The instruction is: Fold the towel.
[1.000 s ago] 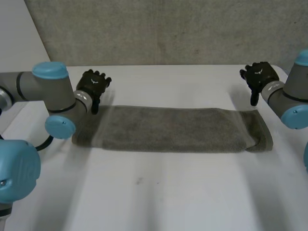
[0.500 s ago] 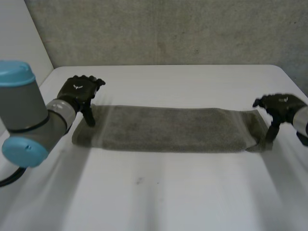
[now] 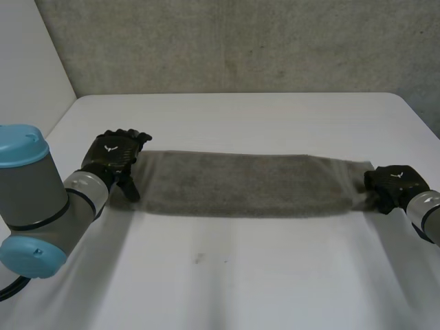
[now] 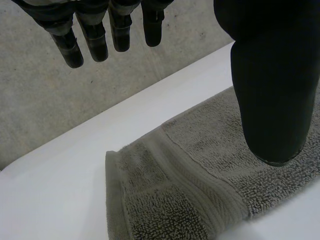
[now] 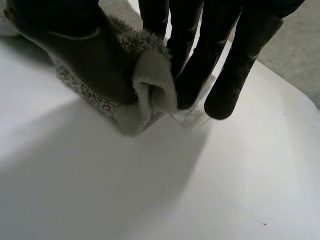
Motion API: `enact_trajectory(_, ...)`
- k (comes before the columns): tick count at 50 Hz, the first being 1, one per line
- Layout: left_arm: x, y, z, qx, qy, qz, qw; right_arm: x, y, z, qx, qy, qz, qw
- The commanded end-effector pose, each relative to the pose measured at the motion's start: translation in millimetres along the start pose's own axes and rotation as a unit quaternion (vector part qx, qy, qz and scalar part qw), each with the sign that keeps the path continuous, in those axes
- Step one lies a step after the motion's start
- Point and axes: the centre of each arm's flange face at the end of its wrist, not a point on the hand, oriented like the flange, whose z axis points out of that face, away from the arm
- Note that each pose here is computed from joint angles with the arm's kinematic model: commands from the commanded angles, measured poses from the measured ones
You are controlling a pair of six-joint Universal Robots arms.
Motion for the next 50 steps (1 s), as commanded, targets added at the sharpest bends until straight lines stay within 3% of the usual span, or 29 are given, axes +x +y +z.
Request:
enact_trajectory(1, 2.6, 1.4, -2.0, 0.0, 0.003, 0.001, 1.0, 47.4, -8.5, 7.5, -0.004, 0.093, -0.018, 0.996)
enact_trajectory(4, 3.7, 0.9, -2.6, 0.001, 0.004, 0.001, 1.0, 60.3, -10.7, 9.1, -0.008, 0.113, -0.038, 0.993)
enact_trajectory(9, 4.3, 1.2, -3.4, 0.0, 0.005, 0.001, 1.0, 107.9, -18.5, 5.0, -0.05, 0.171, -0.155, 0.972)
enact_trajectory(12, 4.3, 1.2, -3.4, 0.0, 0.005, 0.001, 1.0, 110.9, -25.4, 5.1, -0.05, 0.176, -0.168, 0.969)
enact_trajectory(15, 3.9, 1.6, -3.8, -0.001, 0.005, 0.002, 1.0, 95.0, -61.8, 3.8, -0.006, 0.173, -0.168, 0.971)
enact_trajectory(17, 3.4, -0.9, -4.6, 0.003, 0.004, 0.002, 1.0, 47.1, -115.7, -3.5, 0.08, 0.14, -0.17, 0.972)
enact_trajectory(18, 3.4, -0.9, -4.6, 0.003, 0.004, 0.002, 1.0, 46.8, -115.9, -3.6, 0.081, 0.139, -0.17, 0.972)
enact_trajectory(20, 3.0, -3.4, -5.1, 0.007, 0.003, 0.002, 1.0, -16.2, -149.5, -10.0, 0.145, 0.084, -0.187, 0.968)
enact_trajectory(21, 3.0, -3.4, -5.1, 0.007, 0.003, 0.002, 1.0, -16.5, -149.7, -10.0, 0.145, 0.084, -0.187, 0.968)
enact_trajectory(22, 2.9, -3.9, -5.6, 0.007, 0.003, 0.002, 1.0, -51.1, -162.4, -15.4, 0.173, 0.052, -0.203, 0.962)
enact_trajectory(23, 2.9, -3.9, -5.6, 0.007, 0.003, 0.002, 1.0, -51.5, -162.6, -15.5, 0.173, 0.052, -0.203, 0.962)
enact_trajectory(25, 2.2, -3.8, -5.4, 0.007, 0.001, 0.002, 1.0, -125.3, -175.0, -25.2, 0.22, -0.015, -0.237, 0.946)
enact_trajectory(26, 2.2, -3.8, -5.4, 0.007, 0.001, 0.002, 1.0, -125.7, -175.1, -25.3, 0.221, -0.016, -0.237, 0.946)
enact_trajectory(28, 2.1, -4.5, -5.5, 0.009, 0.001, 0.002, 1.0, -199.3, -172.0, -38.1, 0.256, -0.085, -0.275, 0.923)
enact_trajectory(29, 2.1, -4.5, -5.5, 0.009, 0.001, 0.002, 1.0, -199.6, -172.0, -38.2, 0.257, -0.085, -0.275, 0.923)
enact_trajectory(31, 2.6, -4.5, -5.7, 0.009, 0.002, 0.002, 1.0, -252.0, -153.0, -45.2, 0.266, -0.132, -0.317, 0.901)
enact_trajectory(39, 2.7, -6.3, -4.3, 0.012, 0.002, 0.002, 1.0, -321.2, -101.8, -44.7, 0.261, -0.183, -0.411, 0.854)
enact_trajectory(50, -0.1, -19.9, 1.8, 0.035, -0.002, 0.006, 0.999, -318.5, -120.7, -49.4, 0.287, -0.172, -0.405, 0.851)
